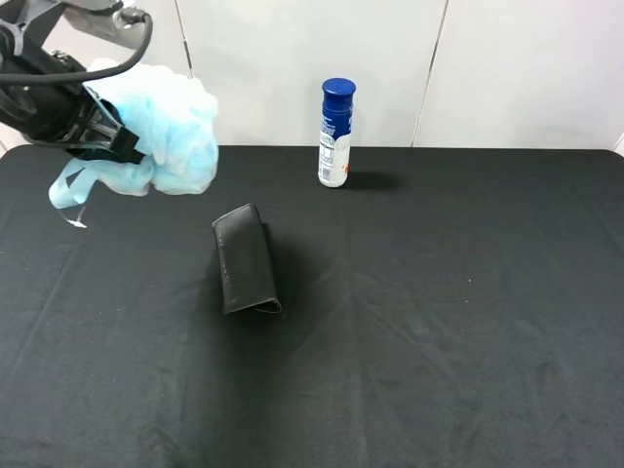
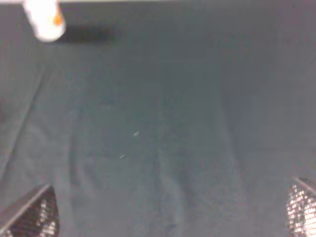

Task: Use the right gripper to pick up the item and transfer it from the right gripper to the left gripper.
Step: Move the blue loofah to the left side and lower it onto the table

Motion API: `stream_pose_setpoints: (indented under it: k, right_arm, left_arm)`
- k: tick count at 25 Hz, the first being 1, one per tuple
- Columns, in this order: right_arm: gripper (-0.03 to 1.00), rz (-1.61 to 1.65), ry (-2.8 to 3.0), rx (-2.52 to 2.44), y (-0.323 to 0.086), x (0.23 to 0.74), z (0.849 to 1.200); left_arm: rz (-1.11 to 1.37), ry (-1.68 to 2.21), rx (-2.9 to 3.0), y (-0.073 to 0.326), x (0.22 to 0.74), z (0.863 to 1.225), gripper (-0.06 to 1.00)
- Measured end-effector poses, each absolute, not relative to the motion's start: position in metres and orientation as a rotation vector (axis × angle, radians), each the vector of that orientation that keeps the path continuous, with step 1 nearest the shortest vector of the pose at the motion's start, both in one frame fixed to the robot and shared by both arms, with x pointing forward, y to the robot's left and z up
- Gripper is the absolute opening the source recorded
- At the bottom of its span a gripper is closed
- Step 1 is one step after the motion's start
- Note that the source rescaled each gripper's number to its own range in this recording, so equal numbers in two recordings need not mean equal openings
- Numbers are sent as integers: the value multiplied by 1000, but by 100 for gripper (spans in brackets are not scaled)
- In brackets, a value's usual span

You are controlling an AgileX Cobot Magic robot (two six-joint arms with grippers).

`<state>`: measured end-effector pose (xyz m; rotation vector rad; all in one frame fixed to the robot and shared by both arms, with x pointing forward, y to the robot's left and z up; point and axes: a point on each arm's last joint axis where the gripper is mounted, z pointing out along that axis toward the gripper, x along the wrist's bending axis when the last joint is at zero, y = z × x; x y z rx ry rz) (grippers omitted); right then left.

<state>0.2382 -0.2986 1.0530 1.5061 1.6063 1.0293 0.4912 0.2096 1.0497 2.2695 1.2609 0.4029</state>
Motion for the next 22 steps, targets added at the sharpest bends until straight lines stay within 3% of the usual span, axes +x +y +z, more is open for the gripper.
stream_pose_setpoints:
  k: [5,16,22]
  right_arm:
    - [100,1022,1562,1516,-299,236,1053]
    - [100,1024,1560,1515,-299,235,1053]
    - [100,1024,1560,1515,-299,235,1053]
  left_arm:
    - [470,1403,2262,219,494,1047,1]
    - [256,1632,2406,215,534,1002,0]
    - [250,1805,2314,248,563,993,0]
